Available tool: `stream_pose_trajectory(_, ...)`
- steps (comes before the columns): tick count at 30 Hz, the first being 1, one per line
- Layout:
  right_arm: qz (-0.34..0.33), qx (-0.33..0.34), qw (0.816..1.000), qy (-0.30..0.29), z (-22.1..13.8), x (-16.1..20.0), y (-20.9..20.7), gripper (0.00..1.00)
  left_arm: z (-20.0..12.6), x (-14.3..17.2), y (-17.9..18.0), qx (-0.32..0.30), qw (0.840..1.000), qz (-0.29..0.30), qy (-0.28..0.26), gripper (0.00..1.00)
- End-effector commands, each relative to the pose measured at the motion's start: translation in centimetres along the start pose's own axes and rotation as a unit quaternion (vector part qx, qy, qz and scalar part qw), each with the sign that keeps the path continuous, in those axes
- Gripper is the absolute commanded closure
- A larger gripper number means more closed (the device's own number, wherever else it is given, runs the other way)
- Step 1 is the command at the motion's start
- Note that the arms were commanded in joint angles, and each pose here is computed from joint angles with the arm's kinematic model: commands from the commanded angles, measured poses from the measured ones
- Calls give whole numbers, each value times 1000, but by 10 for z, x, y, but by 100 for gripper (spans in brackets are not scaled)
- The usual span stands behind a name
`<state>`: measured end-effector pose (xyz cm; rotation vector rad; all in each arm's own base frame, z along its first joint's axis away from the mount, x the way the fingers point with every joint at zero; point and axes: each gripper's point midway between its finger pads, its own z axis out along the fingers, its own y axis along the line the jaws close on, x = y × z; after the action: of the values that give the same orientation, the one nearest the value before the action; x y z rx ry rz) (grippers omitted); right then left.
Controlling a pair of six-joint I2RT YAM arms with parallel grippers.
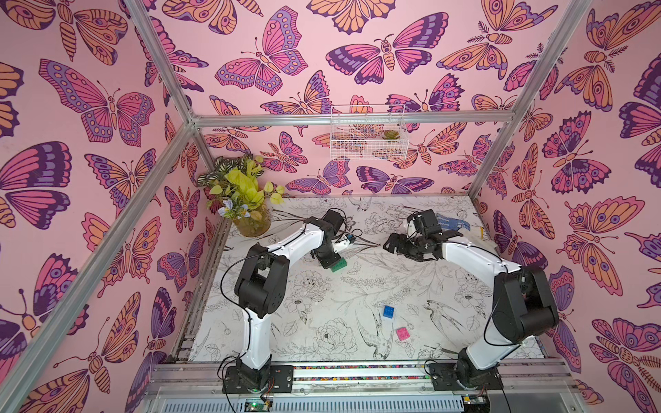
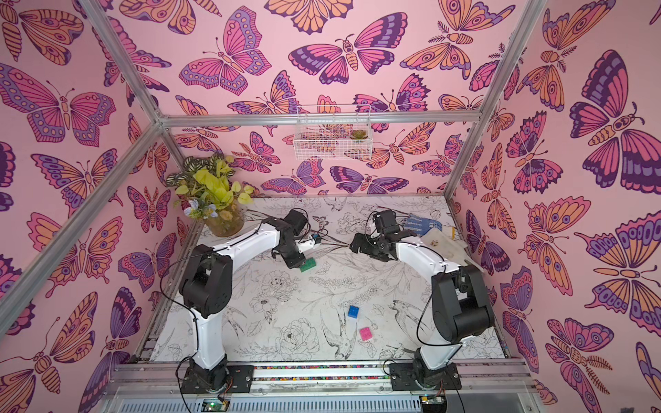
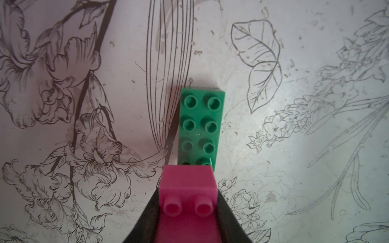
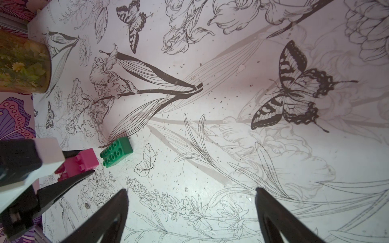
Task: Assemble the letter v with lego
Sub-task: Adjust the lego brick at the center of the board.
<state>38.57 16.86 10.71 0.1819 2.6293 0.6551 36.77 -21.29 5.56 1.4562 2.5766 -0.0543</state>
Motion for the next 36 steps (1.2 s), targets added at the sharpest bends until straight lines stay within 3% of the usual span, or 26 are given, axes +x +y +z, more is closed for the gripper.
stream_pose_trajectory(1,-9,-11,1000,-10,-4,-8,10,6,3,6,-3,18,1000,0,15,74)
stream_pose_trajectory(36,-11,-19,1000,-1,3,-4,12,5,21,23,-13,31,998,1,48,75)
